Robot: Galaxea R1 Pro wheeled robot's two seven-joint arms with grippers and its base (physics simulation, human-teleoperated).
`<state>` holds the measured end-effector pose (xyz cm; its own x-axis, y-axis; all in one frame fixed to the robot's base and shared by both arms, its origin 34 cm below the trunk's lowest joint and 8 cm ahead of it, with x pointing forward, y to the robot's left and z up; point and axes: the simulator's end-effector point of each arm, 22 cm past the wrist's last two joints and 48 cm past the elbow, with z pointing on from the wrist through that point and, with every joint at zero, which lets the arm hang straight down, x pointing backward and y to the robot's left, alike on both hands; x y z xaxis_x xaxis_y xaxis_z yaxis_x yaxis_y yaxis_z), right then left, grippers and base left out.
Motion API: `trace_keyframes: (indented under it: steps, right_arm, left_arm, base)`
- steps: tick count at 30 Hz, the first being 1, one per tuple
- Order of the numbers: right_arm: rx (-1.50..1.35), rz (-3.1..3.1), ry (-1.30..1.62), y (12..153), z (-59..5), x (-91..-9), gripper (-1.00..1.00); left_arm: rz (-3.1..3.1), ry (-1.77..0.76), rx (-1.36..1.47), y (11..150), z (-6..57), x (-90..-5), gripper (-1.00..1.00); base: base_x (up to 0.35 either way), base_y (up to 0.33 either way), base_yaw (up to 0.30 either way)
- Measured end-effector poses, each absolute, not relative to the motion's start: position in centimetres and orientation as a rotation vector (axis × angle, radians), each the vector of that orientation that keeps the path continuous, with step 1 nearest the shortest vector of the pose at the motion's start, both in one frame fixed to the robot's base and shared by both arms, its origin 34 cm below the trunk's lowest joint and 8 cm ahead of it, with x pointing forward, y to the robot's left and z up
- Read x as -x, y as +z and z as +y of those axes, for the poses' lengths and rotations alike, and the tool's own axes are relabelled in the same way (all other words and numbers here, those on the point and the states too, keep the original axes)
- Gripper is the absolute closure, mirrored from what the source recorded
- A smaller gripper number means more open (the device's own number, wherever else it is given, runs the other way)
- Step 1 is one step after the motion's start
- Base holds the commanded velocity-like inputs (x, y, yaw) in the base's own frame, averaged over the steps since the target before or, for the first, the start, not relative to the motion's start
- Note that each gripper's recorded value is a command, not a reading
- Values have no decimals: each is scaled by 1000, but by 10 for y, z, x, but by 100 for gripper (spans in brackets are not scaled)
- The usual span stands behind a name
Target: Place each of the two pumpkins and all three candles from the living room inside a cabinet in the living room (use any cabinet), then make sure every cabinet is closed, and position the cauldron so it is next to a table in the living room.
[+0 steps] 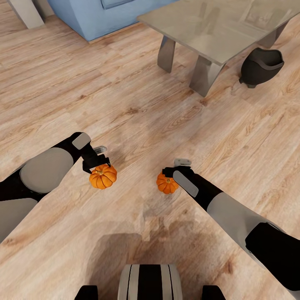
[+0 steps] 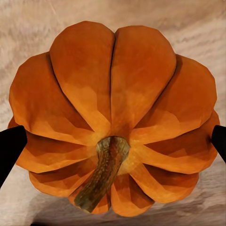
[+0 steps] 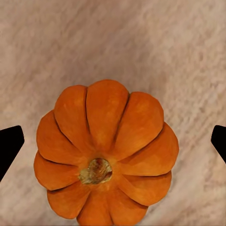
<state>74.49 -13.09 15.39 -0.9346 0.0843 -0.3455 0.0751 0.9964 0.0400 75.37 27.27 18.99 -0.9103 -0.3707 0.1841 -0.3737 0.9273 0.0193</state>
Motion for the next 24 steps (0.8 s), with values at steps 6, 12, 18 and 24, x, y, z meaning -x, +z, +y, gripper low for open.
trace_keyframes:
  steps: [6, 12, 18, 24]
  right_arm:
    - [-113, 2802, 38, 143, -130, -738, -100]
    - [-113, 2803, 39, 142, -129, -738, -100]
    - [-114, 2820, 38, 131, -129, -732, -100]
    - [-114, 2825, 38, 128, -129, -730, -100]
  left_arm:
    - [-2887, 17, -562, 178, 273, -749, 100]
    - [-2886, 18, -562, 179, 273, -749, 100]
    - [-2870, 7, -561, 167, 276, -743, 100]
    - [-2866, 5, -564, 165, 277, -742, 100]
  base:
    - [0, 0, 0]
    - [0, 0, 0]
    - [0, 0, 0]
    - [0, 0, 0]
